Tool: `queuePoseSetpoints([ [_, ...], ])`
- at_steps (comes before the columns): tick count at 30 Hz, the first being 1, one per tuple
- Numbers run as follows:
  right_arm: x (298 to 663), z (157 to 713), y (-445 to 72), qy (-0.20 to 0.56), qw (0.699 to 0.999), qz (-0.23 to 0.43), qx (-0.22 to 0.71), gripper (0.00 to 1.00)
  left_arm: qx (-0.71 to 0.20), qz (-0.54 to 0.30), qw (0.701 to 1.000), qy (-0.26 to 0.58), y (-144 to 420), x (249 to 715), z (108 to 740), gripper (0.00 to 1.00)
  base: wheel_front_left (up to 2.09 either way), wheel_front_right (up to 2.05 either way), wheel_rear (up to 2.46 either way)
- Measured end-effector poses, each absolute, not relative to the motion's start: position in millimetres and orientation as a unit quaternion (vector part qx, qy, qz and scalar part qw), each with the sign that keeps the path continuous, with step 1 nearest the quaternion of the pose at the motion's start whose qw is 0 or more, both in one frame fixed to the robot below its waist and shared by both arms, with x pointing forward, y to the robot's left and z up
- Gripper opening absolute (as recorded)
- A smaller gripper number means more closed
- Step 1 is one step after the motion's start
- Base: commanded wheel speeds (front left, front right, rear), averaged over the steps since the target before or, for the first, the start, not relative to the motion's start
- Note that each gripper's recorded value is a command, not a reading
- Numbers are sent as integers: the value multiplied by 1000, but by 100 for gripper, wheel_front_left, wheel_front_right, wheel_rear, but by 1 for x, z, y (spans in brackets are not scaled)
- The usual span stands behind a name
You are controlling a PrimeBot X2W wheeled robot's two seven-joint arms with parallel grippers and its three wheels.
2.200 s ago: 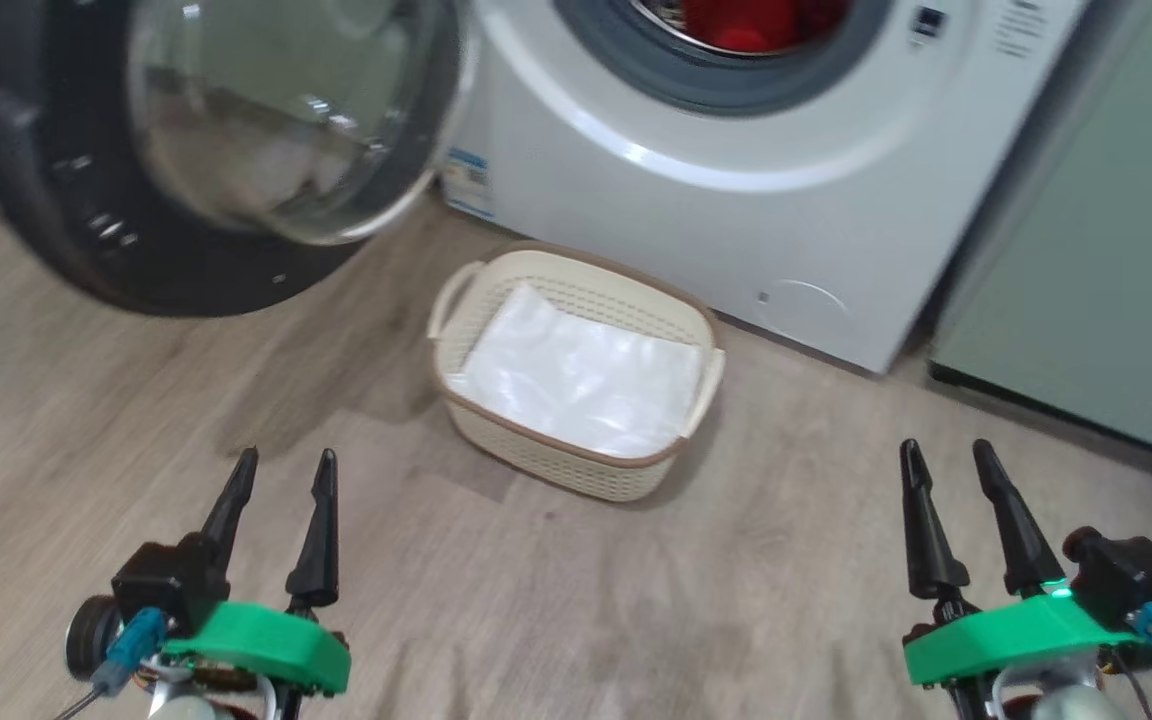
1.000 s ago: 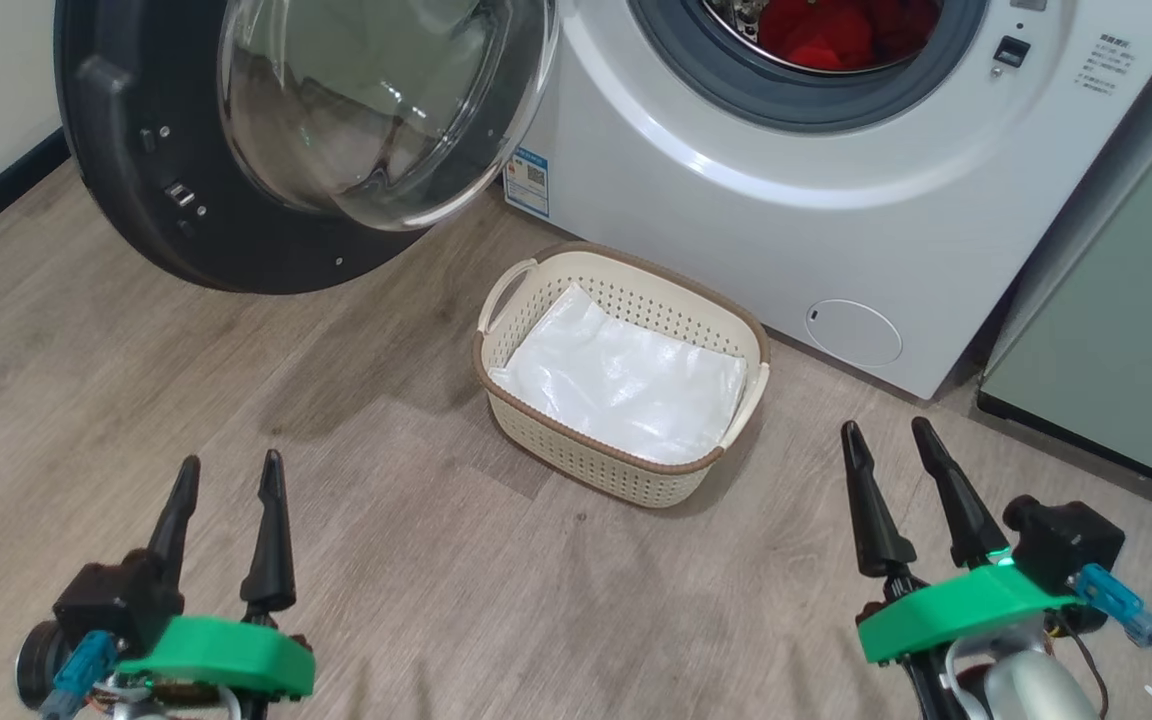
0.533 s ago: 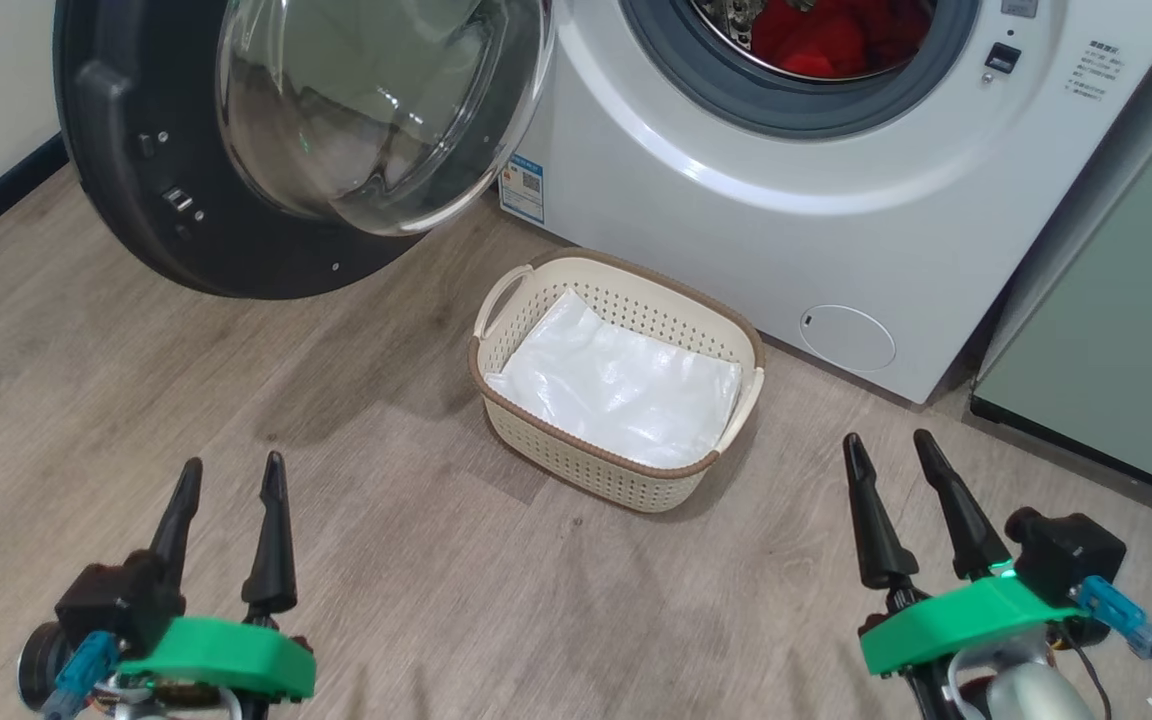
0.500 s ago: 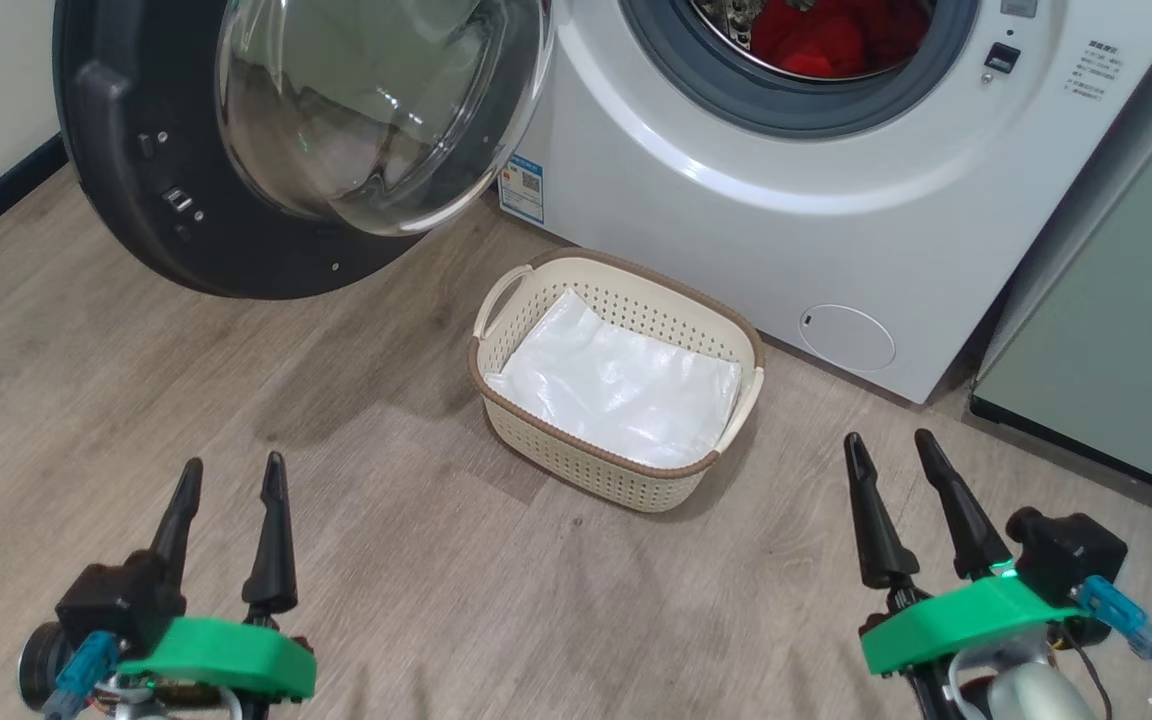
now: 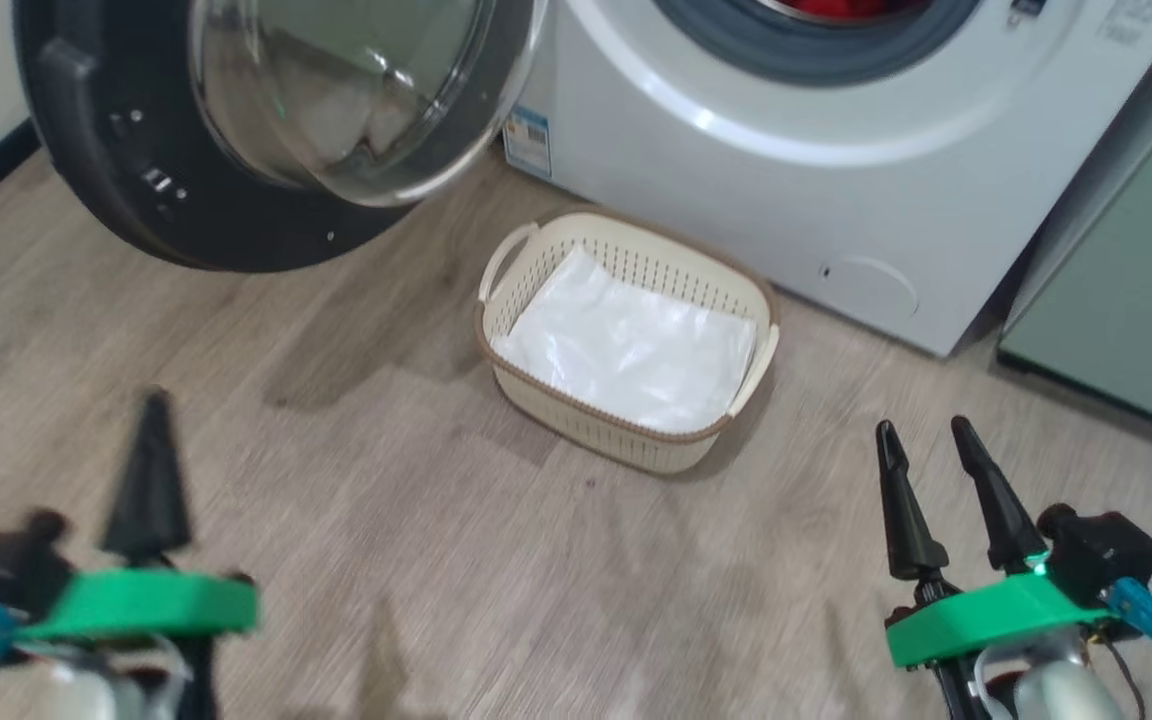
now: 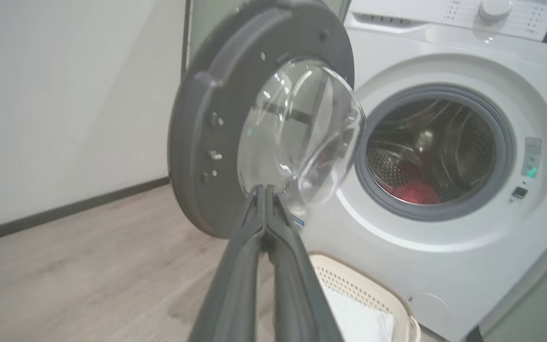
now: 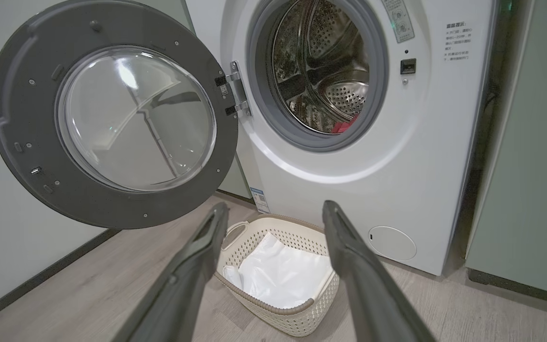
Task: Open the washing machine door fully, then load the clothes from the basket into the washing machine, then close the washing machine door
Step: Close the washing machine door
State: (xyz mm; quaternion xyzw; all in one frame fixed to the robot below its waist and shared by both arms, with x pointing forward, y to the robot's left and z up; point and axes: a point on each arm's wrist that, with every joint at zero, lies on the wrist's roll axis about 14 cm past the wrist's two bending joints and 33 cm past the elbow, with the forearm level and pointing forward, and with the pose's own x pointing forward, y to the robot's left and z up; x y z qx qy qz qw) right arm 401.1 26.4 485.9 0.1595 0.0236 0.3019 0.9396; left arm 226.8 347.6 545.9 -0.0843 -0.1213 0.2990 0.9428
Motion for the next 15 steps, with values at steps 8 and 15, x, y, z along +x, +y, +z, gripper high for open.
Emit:
queuePoseSetpoints([
  [8, 418, 464, 22, 50, 943, 296, 142, 100, -20, 351, 915, -196, 410, 246, 607, 0, 0, 0, 0],
  [15, 445, 444, 9, 63, 950, 272, 136, 100, 59, 364, 897, -245, 483, 292, 675, 0, 0, 0, 0],
])
